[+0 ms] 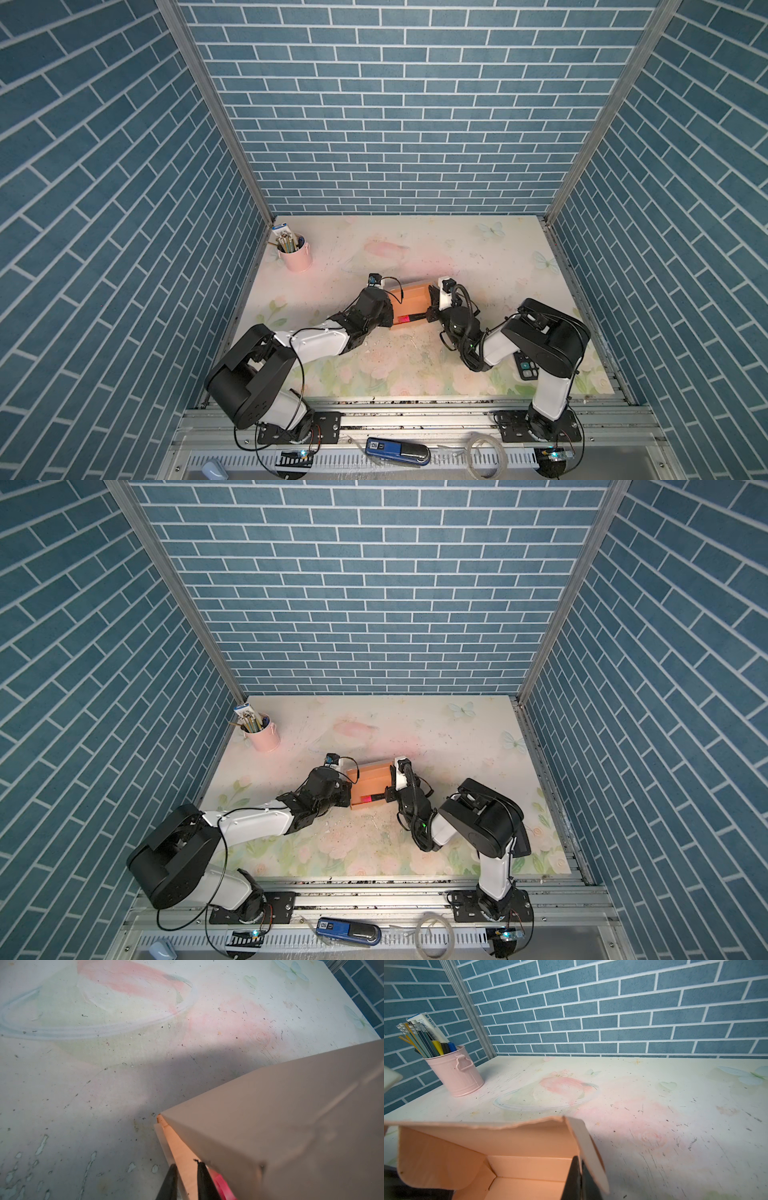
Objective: Assemble paper box
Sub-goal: Fold the lid at the center of the table.
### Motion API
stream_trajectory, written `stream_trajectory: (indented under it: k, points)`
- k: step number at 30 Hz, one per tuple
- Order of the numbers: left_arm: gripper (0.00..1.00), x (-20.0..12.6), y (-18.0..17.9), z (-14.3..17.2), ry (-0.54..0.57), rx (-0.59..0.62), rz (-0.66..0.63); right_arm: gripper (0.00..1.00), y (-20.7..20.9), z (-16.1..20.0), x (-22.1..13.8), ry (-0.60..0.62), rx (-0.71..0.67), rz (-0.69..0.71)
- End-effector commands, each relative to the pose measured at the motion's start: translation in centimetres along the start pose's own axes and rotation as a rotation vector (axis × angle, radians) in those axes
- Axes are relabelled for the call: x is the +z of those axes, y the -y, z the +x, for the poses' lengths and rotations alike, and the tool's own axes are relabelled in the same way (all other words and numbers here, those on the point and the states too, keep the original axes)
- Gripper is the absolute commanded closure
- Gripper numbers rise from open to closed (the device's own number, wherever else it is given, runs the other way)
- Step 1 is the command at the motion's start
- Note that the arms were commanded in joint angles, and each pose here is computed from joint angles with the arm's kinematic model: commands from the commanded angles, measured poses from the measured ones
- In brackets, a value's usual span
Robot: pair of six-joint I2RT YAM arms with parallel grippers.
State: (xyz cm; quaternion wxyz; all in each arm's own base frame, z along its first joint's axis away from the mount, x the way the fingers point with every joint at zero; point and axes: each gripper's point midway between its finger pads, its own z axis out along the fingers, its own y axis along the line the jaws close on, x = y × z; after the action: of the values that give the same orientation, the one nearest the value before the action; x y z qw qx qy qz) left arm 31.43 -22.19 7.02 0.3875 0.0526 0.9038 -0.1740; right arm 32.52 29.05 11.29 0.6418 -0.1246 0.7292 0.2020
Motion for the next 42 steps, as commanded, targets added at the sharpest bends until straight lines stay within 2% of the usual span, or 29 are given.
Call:
stream_trajectory:
  k: [1, 16, 42]
  points:
    - [0.79, -0.3, -0.1, 0.9, -0.014, -0.003, 0.007, 1.0, -0.5, 3.4, -1.0, -0.106, -0.07, -0.028]
    - [0.79, -1.7, -2.4, 3.3, -0.045, -0.01, -0.045, 1.0, -0.5, 3.1, -1.5, -0.108, -0.091, -0.025]
    - [0.81, -0.3, -0.8, 2.2, -0.032, 0.007, -0.007, 1.0, -0.7, 1.6, -0.6, -0.27, -0.012, 0.048]
